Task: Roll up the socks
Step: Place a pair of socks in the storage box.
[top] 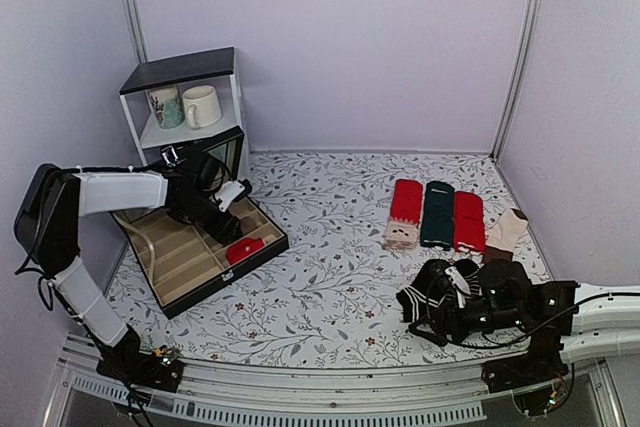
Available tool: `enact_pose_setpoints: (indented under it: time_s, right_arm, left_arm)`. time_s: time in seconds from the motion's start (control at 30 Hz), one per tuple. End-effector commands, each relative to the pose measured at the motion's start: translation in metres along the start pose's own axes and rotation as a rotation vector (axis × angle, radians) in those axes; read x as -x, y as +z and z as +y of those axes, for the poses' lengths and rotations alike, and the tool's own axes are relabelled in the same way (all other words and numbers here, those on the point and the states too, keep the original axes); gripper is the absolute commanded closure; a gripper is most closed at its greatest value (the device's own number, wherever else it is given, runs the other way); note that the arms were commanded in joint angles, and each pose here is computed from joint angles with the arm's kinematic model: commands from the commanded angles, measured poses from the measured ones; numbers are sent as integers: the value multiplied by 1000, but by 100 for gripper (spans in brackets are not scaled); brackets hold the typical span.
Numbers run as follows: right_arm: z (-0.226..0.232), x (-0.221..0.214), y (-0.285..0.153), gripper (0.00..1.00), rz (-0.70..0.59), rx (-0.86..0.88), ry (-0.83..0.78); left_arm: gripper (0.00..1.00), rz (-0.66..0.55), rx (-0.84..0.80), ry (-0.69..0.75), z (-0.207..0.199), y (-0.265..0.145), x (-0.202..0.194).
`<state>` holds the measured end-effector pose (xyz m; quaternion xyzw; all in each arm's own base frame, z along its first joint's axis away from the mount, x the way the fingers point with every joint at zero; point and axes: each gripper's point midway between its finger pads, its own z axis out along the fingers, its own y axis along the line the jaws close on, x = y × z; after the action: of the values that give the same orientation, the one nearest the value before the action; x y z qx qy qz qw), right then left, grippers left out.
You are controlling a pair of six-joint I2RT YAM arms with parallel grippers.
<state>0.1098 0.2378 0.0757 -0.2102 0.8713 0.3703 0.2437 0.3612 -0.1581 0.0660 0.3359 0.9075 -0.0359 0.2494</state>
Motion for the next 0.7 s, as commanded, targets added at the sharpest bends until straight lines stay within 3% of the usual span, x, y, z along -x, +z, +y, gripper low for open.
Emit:
enact_pose_setpoints:
  time_s: [0.0, 0.07, 0.27, 0.67]
  right_arm:
    - [6, 11, -3, 34, -25, 10, -8]
    - [5, 10, -2, 34, -23, 8, -7]
    - [5, 10, -1, 34, -20, 8, -3]
    - [5, 9, 1, 34, -14, 11, -3]
  left_arm:
    - [57, -35, -19, 9, 1, -13, 10]
    - [68, -27, -19, 4, 1, -13, 7]
    - [83, -32, 2, 0, 5, -18, 1]
    - [85, 93, 17, -18, 3, -3, -42]
